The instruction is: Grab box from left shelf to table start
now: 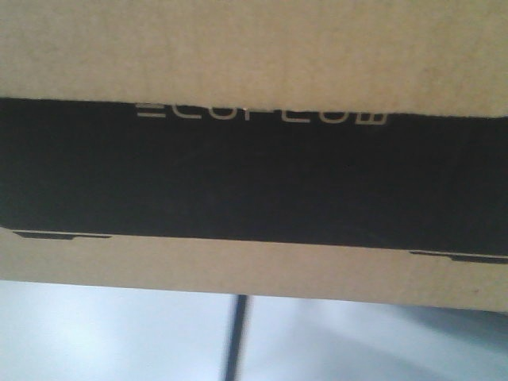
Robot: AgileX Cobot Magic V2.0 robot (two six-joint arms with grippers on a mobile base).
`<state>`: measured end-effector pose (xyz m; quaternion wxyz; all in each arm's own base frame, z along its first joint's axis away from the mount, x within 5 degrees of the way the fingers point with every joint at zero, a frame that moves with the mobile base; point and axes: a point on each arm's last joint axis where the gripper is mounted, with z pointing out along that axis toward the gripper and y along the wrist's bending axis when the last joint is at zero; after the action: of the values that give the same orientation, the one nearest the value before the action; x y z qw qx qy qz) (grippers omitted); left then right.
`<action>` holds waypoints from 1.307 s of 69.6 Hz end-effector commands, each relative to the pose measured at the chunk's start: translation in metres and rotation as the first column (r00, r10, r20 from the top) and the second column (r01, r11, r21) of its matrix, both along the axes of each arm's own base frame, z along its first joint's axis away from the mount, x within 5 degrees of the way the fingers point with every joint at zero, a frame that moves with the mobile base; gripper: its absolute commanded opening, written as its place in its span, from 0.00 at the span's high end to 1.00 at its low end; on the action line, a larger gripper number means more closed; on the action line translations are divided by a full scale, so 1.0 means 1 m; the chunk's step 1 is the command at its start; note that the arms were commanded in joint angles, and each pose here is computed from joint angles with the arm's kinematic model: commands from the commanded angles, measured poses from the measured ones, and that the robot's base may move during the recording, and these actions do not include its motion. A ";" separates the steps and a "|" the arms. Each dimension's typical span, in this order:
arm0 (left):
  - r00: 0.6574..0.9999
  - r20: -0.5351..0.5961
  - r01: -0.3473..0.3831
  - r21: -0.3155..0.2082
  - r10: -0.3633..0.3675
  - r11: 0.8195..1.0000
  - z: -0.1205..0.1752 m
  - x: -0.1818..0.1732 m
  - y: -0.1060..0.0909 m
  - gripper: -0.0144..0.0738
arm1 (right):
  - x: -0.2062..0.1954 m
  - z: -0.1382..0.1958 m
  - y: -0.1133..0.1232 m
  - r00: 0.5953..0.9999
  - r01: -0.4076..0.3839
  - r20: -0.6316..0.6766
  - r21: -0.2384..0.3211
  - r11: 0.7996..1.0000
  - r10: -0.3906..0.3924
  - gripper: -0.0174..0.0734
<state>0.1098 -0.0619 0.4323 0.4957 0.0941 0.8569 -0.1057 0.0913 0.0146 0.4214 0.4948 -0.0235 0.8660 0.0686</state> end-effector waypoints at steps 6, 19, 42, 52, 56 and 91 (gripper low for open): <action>0.982 0.156 0.135 -0.171 -0.109 0.976 0.025 -0.004 -0.011 0.95 | 0.001 0.023 0.005 0.984 -0.045 0.177 0.059 0.997 0.034 0.74; 0.982 0.156 0.135 -0.171 -0.109 0.976 0.025 -0.004 -0.011 0.95 | 0.001 0.023 0.005 0.984 -0.045 0.177 0.059 0.997 0.034 0.74; 0.982 0.157 0.135 -0.170 -0.108 0.976 0.025 -0.004 -0.011 0.95 | 0.001 0.023 0.005 0.984 -0.046 0.175 0.061 0.997 0.035 0.74; 0.982 0.157 0.135 -0.170 -0.108 0.976 0.025 -0.004 -0.011 0.95 | 0.001 0.023 0.005 0.984 -0.046 0.175 0.061 0.997 0.035 0.74; 0.982 0.157 0.135 -0.170 -0.108 0.976 0.025 -0.004 -0.011 0.95 | 0.001 0.023 0.005 0.984 -0.046 0.175 0.061 0.997 0.035 0.74; 0.982 0.152 0.134 -0.166 -0.109 0.977 0.025 -0.003 -0.013 0.95 | 0.001 0.023 0.005 0.984 -0.046 0.176 0.061 0.997 0.035 0.74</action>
<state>0.1111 -0.0633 0.4317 0.4944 0.0951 0.8576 -0.1046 0.0913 0.0145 0.4214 0.4948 -0.0235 0.8660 0.0680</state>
